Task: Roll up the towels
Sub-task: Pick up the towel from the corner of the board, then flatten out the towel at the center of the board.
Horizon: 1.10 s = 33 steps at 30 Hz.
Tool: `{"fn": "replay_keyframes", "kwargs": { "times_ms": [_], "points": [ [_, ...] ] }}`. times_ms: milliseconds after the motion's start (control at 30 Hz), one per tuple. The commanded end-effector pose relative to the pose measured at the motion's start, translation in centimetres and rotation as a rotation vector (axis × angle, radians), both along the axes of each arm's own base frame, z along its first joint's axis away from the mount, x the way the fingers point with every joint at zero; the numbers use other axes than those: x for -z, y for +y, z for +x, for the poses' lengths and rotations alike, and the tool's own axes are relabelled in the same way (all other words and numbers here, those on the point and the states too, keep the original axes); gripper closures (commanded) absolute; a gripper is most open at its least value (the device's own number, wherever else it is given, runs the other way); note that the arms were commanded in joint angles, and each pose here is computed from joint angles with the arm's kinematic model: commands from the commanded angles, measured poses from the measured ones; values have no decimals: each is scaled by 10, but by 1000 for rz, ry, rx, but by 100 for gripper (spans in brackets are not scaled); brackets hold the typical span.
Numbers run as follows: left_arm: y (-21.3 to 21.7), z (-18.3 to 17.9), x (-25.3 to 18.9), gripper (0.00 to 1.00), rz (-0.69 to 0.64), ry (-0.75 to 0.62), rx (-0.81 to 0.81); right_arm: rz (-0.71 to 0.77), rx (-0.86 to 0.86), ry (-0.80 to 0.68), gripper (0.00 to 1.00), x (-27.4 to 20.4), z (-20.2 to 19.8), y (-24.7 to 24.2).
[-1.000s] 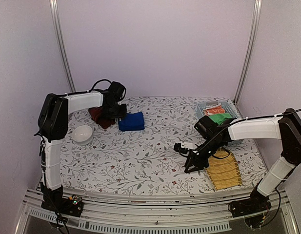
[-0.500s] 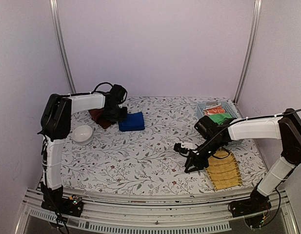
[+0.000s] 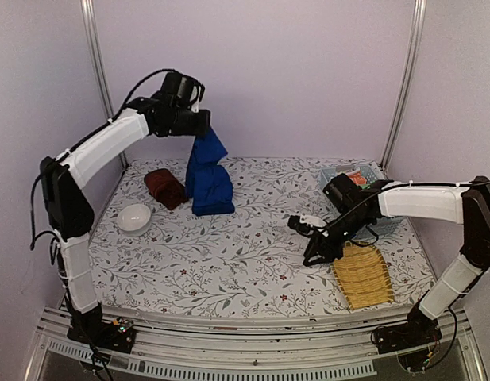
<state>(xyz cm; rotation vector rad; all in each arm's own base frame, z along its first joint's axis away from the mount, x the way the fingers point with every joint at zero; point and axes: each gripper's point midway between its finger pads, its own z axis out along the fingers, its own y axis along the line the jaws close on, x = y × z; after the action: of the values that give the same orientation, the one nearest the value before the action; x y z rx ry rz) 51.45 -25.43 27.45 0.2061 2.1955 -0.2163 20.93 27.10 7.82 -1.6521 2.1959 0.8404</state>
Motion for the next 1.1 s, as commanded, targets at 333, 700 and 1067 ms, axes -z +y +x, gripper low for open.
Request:
{"fn": "replay_keyframes", "kwargs": {
  "times_ms": [333,700,1067],
  "points": [
    [-30,-152,-58,100,-152,-231,134,160,158,-213,67,-128,47,-22],
    [-111,-222,93,100,-288,59,394,271,100,-166,66,-144,40,-7],
    [-194,-202,58,100,-422,-40,556,348,80,13,64,-129,65,29]
  ]
}}
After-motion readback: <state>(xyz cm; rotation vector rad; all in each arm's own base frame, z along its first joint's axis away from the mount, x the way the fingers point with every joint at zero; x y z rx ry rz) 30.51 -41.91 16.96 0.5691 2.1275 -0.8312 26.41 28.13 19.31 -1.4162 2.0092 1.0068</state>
